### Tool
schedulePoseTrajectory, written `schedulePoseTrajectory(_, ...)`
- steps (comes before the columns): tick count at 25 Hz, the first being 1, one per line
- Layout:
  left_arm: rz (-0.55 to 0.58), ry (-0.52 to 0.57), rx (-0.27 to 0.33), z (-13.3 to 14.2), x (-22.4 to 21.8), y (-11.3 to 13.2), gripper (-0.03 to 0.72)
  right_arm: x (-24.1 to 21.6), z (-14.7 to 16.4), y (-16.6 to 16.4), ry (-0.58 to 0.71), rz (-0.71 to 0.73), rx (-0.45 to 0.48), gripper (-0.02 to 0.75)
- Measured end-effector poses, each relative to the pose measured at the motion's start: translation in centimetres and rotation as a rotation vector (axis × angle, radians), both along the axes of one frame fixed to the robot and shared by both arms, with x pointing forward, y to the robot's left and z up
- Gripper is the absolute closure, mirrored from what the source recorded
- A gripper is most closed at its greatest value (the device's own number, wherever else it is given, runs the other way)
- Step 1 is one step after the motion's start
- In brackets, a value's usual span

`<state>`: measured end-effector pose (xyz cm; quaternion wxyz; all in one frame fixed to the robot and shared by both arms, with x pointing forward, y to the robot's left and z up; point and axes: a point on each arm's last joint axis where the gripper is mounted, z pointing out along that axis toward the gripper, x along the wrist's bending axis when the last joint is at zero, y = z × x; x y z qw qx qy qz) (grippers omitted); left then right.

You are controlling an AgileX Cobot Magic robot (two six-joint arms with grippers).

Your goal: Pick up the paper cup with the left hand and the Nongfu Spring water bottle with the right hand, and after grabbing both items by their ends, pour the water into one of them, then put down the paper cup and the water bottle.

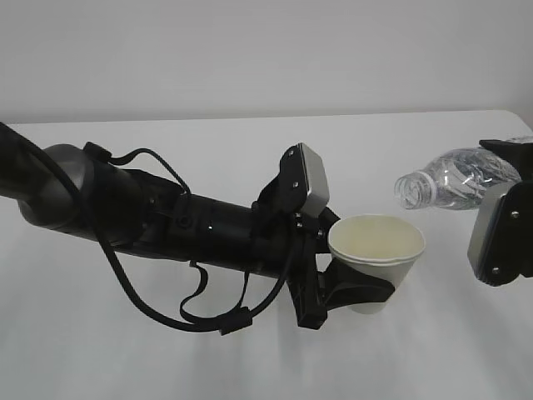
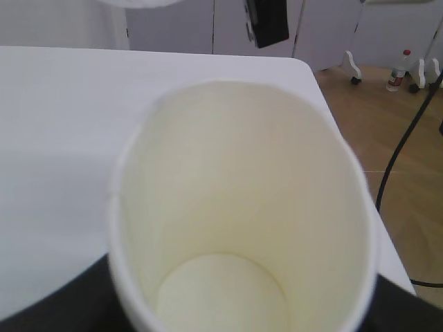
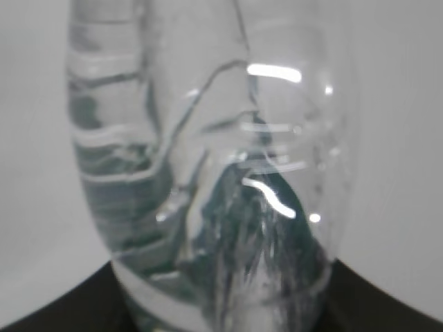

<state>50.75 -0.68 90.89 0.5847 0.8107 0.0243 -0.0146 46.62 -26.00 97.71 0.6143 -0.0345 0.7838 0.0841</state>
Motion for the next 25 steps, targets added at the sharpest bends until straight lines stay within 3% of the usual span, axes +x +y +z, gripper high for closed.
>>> schedulePoseTrajectory(25, 0.001, 0.002, 0.0, 0.0, 0.0, 0.0, 0.259, 0.01, 0.05, -0.01, -0.011, 0.005, -0.025, 0.388)
